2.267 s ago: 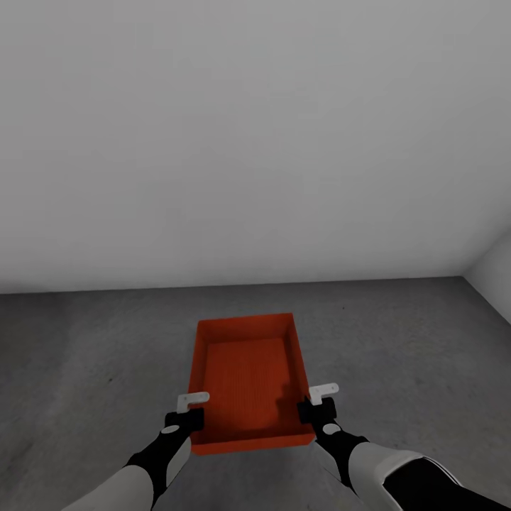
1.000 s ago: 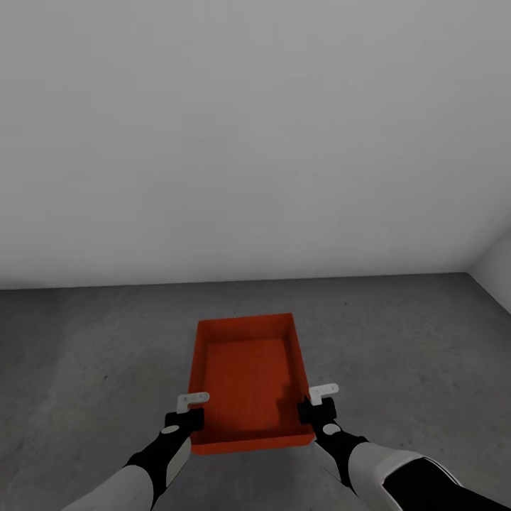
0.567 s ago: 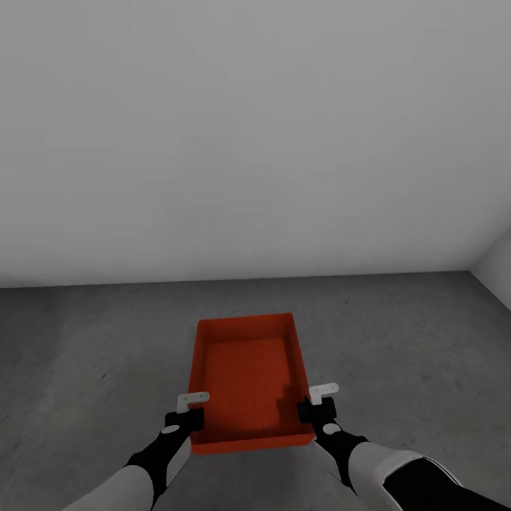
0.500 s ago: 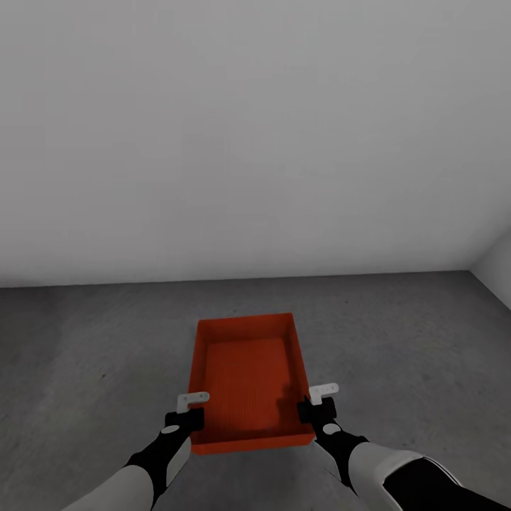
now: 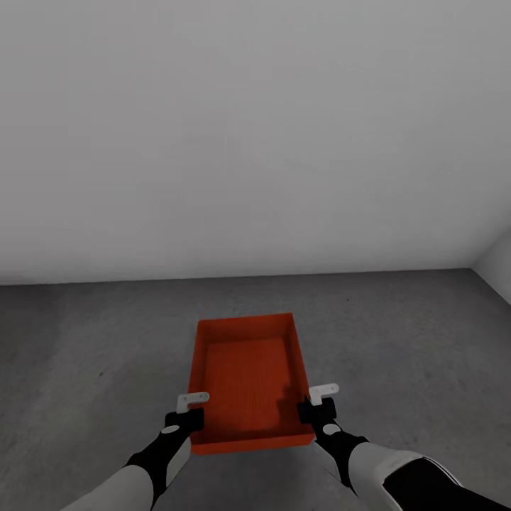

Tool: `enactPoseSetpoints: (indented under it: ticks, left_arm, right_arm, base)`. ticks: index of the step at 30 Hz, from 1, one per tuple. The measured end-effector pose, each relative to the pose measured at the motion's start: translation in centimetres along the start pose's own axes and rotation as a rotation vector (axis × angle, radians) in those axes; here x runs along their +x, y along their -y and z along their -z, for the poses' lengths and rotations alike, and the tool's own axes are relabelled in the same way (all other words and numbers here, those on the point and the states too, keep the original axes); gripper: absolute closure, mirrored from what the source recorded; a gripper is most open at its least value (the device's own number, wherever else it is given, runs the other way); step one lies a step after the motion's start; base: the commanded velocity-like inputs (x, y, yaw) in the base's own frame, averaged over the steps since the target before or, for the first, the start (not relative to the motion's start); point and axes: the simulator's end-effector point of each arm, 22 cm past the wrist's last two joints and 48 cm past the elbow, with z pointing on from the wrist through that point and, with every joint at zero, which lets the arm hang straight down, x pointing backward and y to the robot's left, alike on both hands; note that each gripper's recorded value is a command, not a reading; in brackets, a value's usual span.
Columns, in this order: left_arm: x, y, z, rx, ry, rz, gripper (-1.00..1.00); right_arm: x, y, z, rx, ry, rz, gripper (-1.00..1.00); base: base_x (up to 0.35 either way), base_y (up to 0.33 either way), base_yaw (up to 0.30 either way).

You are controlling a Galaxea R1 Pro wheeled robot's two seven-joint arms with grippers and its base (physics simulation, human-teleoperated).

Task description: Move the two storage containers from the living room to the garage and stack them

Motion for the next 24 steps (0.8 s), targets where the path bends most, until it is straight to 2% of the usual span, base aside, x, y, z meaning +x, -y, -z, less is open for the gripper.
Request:
enactPoseSetpoints:
  ticks: [24]
  left_arm:
    - [2.4, 0.1, -3.6, 0.0, 0.002, 0.002, 1.0]
  right_arm:
    - [2.9, -0.5, -3.2, 0.0, 0.002, 0.001, 1.0]
  base:
    - [0.0, 0.0, 0.0]
